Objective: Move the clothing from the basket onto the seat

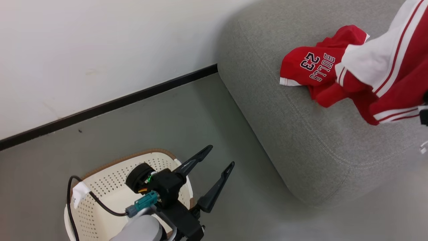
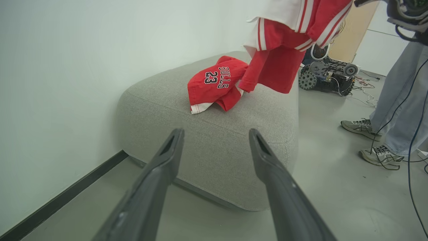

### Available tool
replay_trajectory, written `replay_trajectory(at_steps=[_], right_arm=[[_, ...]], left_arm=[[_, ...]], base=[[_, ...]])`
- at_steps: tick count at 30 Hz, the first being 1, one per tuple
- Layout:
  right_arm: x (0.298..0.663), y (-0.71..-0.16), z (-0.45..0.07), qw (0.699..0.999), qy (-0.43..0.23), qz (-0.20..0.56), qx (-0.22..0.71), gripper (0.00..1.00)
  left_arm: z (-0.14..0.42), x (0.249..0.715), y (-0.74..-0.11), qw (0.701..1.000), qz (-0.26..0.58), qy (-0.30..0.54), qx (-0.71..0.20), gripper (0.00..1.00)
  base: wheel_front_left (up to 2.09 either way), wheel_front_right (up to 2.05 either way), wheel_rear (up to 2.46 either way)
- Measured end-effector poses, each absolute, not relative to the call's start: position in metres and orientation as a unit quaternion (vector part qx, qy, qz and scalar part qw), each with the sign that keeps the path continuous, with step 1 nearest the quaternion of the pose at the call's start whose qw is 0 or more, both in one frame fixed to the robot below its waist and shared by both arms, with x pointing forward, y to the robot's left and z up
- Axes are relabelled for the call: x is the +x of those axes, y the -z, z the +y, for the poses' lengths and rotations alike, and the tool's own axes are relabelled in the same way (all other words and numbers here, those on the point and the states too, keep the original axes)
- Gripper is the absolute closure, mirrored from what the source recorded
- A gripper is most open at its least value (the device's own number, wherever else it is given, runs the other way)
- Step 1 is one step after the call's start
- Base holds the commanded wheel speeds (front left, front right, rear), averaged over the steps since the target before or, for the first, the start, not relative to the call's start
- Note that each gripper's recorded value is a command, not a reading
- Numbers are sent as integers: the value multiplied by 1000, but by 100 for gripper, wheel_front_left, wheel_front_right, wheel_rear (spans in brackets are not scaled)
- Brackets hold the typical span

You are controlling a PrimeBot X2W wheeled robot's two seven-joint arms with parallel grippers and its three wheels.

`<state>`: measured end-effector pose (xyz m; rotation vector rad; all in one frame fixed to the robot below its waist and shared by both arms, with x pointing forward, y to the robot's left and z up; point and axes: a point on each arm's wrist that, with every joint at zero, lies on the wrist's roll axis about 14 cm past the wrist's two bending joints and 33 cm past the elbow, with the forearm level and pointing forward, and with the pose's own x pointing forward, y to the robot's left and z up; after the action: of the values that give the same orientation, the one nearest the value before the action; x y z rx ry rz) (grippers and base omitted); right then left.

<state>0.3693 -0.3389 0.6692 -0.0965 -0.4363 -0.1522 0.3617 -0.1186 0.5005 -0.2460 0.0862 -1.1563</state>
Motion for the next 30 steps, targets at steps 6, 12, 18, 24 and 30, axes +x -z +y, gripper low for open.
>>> replay_trajectory(at_steps=[6,12,18,24,30], right_arm=[[399,-703,-358,963,84,-250,-57,100],[421,-727,-376,954,99,-278,-58,100],[445,-734,-408,950,131,-275,-60,100],[474,-718,-410,955,131,-261,-51,100],[501,-691,-421,962,144,-224,-53,100]], left_arm=[[-113,375,-492,831,46,540,-125,0],[-100,393,-478,838,56,529,-118,0],[-89,406,-465,844,67,518,-123,0],[-68,420,-446,855,84,498,-119,0],[-59,428,-431,860,96,485,-127,0]], base=[[0,0,0],[0,0,0],[0,0,0],[0,0,0],[0,0,0]])
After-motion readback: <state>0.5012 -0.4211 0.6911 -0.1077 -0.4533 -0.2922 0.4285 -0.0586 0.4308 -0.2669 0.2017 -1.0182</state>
